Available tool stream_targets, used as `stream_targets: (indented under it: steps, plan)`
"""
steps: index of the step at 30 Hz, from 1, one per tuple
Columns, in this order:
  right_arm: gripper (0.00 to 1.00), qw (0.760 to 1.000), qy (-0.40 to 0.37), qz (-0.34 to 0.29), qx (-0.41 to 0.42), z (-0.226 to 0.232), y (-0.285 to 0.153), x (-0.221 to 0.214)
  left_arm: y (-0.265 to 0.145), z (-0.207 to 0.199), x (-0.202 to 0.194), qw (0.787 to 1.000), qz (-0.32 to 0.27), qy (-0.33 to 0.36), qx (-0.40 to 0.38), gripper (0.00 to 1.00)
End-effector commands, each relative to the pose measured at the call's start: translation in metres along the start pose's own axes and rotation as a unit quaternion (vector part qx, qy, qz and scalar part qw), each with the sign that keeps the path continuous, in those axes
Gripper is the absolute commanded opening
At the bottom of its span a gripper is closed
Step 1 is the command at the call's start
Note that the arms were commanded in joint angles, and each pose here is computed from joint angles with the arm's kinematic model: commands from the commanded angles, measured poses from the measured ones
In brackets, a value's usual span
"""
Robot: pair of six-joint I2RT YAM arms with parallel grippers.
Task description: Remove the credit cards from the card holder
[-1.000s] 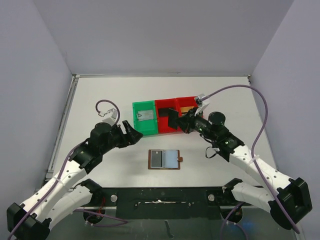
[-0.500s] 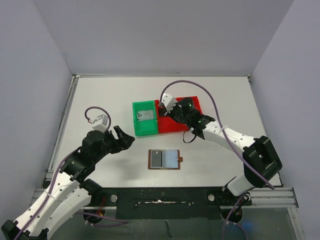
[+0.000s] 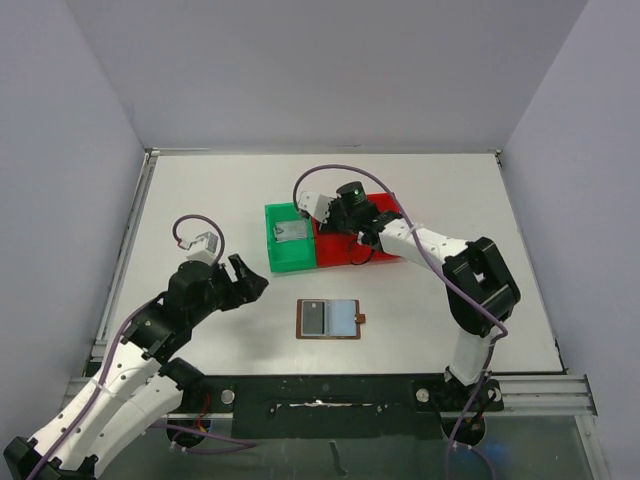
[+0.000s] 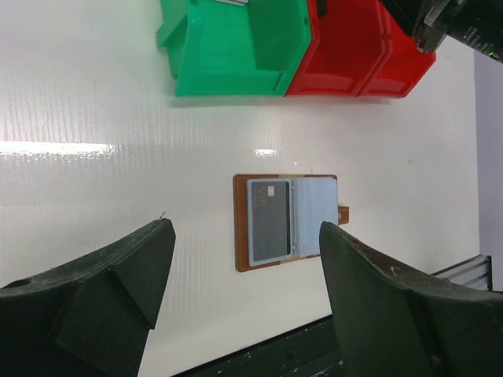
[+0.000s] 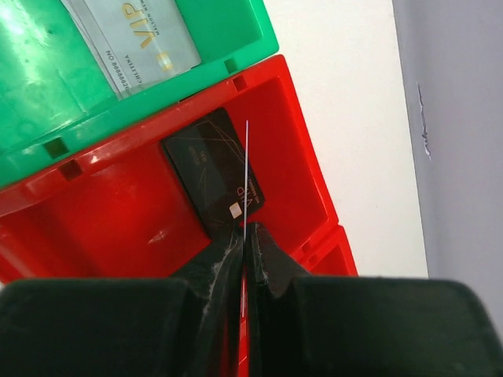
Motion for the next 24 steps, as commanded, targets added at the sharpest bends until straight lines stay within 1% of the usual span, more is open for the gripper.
stream_targets:
  steps: [1,4,9,14,24]
  plan:
    - [0.0,0.998,-0.056,-0.002,-0.01,-0.02,0.01,0.011,-0.003,-0.003,0.009,1.0,-0.013,0.006,-0.001,0.75]
    - [0.0,0.997,-0.081,0.004,-0.001,-0.021,0.02,0.011,-0.003,-0.002,0.007,1.0,-0.01,0.006,0.0,0.75]
    - [0.02,0.995,-0.101,0.012,0.009,-0.026,0.033,0.008,-0.005,-0.001,0.006,1.0,-0.007,0.009,0.0,0.74]
    - [0.05,0.991,-0.122,0.042,0.023,-0.024,0.046,-0.001,-0.007,-0.002,0.007,1.0,-0.013,0.008,-0.008,0.74]
    - [0.13,0.988,-0.143,0.059,0.029,-0.015,0.059,-0.007,-0.006,-0.004,0.006,1.0,-0.009,0.008,-0.019,0.74]
Point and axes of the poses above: each gripper's point midway between its finger pads, its own y axis out along the fingers, its own z axis along the line the jaws close on, x = y × z, the point moved 9 cm from there along -y, back along the fingers, and after that the axes turned 12 degrees about y, right-handed, at the moved point
